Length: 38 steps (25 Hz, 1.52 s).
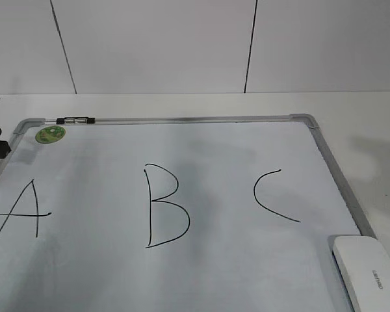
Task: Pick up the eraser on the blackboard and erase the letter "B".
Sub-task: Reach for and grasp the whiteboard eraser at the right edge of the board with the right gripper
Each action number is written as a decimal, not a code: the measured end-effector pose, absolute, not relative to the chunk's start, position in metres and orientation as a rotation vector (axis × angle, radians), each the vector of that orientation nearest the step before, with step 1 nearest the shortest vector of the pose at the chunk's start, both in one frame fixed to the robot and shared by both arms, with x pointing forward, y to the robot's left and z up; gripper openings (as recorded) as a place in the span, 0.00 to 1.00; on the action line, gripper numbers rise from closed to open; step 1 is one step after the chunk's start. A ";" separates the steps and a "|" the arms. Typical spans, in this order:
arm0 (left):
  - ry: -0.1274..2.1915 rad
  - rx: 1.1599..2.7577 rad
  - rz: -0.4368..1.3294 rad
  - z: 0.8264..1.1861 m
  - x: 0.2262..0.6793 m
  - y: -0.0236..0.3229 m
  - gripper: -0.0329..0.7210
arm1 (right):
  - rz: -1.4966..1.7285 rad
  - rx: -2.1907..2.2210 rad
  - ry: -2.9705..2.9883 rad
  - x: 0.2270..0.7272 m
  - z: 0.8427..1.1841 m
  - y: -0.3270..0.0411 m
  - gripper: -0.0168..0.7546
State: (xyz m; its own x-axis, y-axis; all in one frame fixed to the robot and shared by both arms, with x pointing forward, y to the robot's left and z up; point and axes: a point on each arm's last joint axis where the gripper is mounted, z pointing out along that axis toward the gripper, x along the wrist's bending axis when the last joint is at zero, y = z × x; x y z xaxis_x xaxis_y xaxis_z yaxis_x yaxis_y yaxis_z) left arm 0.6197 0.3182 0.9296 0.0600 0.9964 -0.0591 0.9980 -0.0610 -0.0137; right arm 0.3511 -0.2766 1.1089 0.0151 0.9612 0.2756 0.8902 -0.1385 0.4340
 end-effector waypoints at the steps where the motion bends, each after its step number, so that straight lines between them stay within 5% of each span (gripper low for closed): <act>1: 2.131 2.265 -0.081 0.930 0.620 0.318 0.08 | 0.751 2.117 1.968 0.351 1.108 -0.278 0.80; 38: 2.135 2.254 -0.091 0.930 0.620 0.318 0.07 | 0.048 2.377 2.228 0.442 1.018 -0.238 0.79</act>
State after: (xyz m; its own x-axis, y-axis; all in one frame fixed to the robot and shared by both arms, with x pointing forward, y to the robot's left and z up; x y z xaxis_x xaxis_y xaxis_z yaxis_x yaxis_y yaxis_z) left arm 0.6196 0.3182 0.9297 0.0534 0.9963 -0.0670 0.9984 -0.0545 -0.0146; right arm 0.4423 -0.2382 1.0180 0.0676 0.9925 0.1016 0.9960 -0.0611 -0.0651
